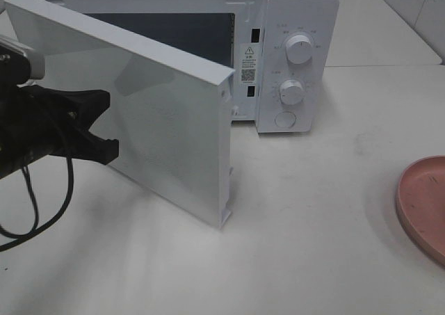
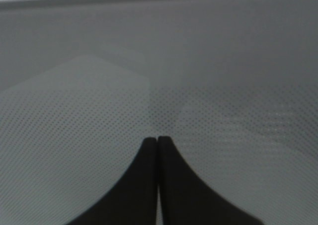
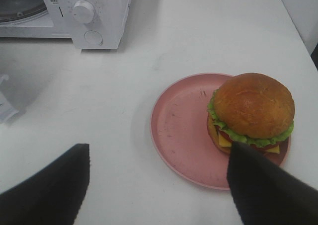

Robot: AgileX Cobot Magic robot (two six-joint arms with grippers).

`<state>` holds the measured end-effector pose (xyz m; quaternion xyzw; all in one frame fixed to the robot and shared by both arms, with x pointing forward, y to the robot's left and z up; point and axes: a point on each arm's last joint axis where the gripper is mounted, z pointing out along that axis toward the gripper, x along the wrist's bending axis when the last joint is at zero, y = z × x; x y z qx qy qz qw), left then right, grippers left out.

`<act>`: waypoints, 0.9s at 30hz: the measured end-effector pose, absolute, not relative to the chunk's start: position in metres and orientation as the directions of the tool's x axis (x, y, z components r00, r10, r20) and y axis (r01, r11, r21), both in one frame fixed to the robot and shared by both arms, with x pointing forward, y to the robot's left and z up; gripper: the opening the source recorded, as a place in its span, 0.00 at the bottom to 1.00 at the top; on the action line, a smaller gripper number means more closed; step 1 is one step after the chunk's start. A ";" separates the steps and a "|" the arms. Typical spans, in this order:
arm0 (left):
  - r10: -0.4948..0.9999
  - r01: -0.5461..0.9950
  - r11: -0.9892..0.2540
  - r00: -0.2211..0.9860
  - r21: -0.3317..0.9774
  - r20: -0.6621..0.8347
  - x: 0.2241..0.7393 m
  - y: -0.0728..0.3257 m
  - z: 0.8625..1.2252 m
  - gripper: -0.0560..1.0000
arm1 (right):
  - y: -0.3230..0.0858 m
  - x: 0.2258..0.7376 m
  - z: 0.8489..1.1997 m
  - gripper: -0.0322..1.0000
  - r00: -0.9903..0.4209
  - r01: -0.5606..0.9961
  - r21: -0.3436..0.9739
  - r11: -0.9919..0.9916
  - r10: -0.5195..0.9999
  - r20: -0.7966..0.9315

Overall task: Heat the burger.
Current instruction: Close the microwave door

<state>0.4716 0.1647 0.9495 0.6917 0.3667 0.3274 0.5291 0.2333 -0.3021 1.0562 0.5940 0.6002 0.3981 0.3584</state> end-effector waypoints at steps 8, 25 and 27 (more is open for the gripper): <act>0.866 0.159 -0.127 0.499 0.979 0.031 0.491 0.134 0.950 0.05 | -0.302 0.233 1.056 0.73 -0.038 0.428 0.904 -0.023 0.998 0.043; 0.918 0.146 -0.124 0.393 0.981 0.057 0.537 0.076 0.950 0.05 | -0.302 0.233 1.056 0.73 -0.038 0.428 0.904 -0.023 0.998 0.043; 0.922 0.146 -0.119 0.383 0.982 0.055 0.540 0.075 0.950 0.05 | -0.302 0.233 1.056 0.73 -0.038 0.428 0.904 -0.023 0.998 0.043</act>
